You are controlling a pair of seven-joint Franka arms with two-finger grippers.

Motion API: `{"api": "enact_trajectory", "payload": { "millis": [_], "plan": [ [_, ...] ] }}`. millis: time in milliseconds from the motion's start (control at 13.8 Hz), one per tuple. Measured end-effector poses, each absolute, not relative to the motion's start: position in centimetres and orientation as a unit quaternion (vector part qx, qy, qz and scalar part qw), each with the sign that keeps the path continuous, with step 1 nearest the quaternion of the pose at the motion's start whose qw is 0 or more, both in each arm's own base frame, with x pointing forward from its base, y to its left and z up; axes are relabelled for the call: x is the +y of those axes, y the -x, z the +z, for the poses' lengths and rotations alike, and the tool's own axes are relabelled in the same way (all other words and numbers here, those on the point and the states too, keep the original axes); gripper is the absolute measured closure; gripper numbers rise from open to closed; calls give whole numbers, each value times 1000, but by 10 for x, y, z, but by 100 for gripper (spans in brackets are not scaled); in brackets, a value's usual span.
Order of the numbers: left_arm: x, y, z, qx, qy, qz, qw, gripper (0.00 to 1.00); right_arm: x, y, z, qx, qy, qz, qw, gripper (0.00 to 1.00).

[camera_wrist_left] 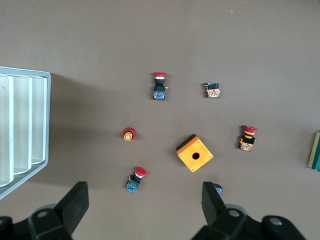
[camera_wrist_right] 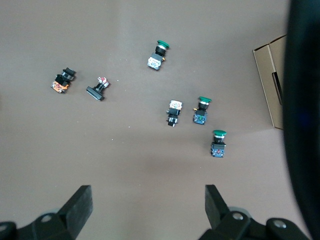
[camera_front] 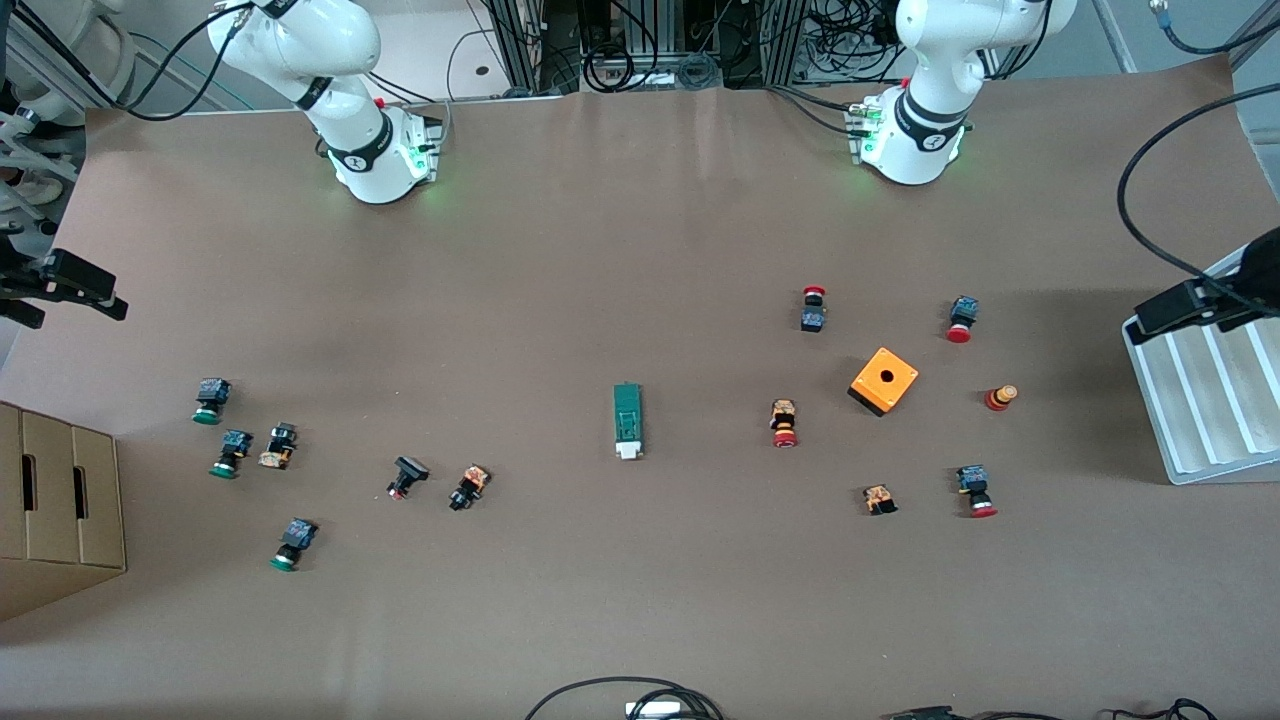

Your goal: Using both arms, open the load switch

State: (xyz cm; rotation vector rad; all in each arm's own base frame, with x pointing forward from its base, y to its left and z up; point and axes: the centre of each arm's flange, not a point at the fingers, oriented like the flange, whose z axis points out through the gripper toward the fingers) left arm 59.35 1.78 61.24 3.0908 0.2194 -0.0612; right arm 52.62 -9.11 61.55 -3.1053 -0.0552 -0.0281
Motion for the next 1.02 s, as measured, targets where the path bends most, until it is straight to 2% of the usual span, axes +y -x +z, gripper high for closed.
{"api": "enact_trajectory", "payload": {
  "millis": [509,1017],
  "plan": [
    [-12,-606,585,44,-998,-43,19,0,-88,-527,615,-20,1000,-9,18,0],
    [-138,-593,585,-55,-998,-36,16,0,-88,-527,615,-21,1000,-9,18,0]
  ]
}}
